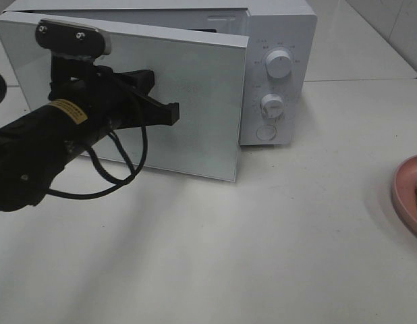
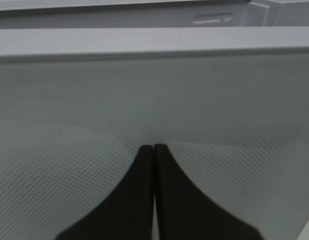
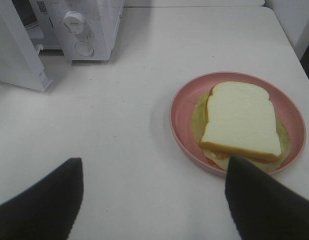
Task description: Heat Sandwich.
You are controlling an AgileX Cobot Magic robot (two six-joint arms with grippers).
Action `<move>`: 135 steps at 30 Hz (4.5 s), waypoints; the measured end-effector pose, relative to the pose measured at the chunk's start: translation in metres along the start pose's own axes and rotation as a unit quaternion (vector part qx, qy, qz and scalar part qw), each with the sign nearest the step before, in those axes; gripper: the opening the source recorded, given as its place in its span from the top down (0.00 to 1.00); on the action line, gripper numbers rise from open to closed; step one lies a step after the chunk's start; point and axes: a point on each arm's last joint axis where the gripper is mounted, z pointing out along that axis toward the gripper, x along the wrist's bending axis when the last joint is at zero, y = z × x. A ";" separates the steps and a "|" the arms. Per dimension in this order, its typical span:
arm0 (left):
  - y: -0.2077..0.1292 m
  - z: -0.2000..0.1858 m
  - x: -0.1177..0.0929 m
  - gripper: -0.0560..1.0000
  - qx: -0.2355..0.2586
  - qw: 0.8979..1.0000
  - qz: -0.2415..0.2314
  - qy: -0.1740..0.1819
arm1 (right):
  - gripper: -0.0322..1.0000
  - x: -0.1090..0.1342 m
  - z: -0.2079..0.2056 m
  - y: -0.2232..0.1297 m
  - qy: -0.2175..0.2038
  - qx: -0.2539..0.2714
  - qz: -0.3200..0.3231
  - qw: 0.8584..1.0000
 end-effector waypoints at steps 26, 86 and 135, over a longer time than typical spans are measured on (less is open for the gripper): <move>0.007 0.074 -0.034 0.95 0.006 1.000 -0.007 0.013 | 0.23 0.000 0.000 0.000 0.000 0.000 0.000 1.000; -0.012 -0.005 -0.065 0.03 0.211 0.974 0.014 -0.083 | 0.23 0.000 0.000 0.000 0.000 0.000 0.000 1.000; 0.058 -0.170 0.130 0.03 0.517 0.832 -0.170 0.107 | 0.23 0.000 0.000 0.000 0.000 0.000 0.000 1.000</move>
